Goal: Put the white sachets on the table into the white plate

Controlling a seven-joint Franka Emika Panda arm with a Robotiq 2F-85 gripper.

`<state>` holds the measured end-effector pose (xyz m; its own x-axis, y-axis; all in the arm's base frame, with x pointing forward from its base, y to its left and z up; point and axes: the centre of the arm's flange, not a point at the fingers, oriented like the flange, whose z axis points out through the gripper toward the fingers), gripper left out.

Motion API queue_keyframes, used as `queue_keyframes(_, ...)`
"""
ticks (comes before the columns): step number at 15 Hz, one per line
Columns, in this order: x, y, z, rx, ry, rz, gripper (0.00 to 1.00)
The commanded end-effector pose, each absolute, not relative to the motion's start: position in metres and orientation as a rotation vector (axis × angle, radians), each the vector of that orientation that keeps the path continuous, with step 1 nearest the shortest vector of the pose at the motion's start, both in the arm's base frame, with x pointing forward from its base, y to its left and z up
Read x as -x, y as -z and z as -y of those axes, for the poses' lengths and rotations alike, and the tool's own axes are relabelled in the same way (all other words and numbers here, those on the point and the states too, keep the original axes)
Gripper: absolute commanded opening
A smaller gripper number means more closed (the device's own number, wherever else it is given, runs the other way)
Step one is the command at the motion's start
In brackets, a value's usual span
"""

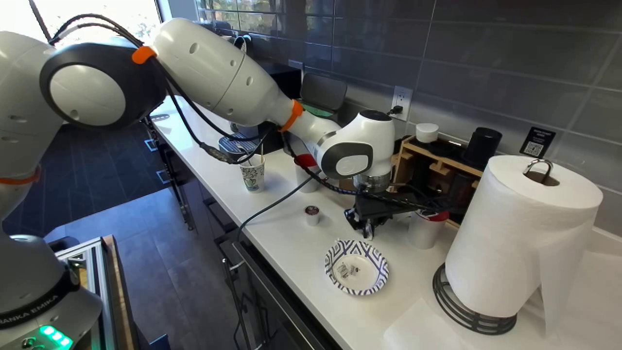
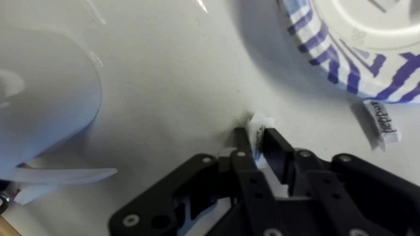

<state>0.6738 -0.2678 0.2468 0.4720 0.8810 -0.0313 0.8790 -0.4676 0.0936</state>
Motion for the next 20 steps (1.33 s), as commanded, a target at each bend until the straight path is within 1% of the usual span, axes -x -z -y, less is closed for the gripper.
queue_keyframes(1, -0.676, -0.242, 0.270, -2.621, -0.010, -1.531, 0.00)
queue_keyframes(6, -0.653, -0.266, 0.277, -2.659, -0.089, -1.506, 0.01)
queue_keyframes(12, -0.628, -0.303, 0.292, -2.785, -0.306, -1.448, 0.01)
queue_keyframes(20, -0.579, -0.316, 0.332, -2.880, -0.088, -1.285, 0.01)
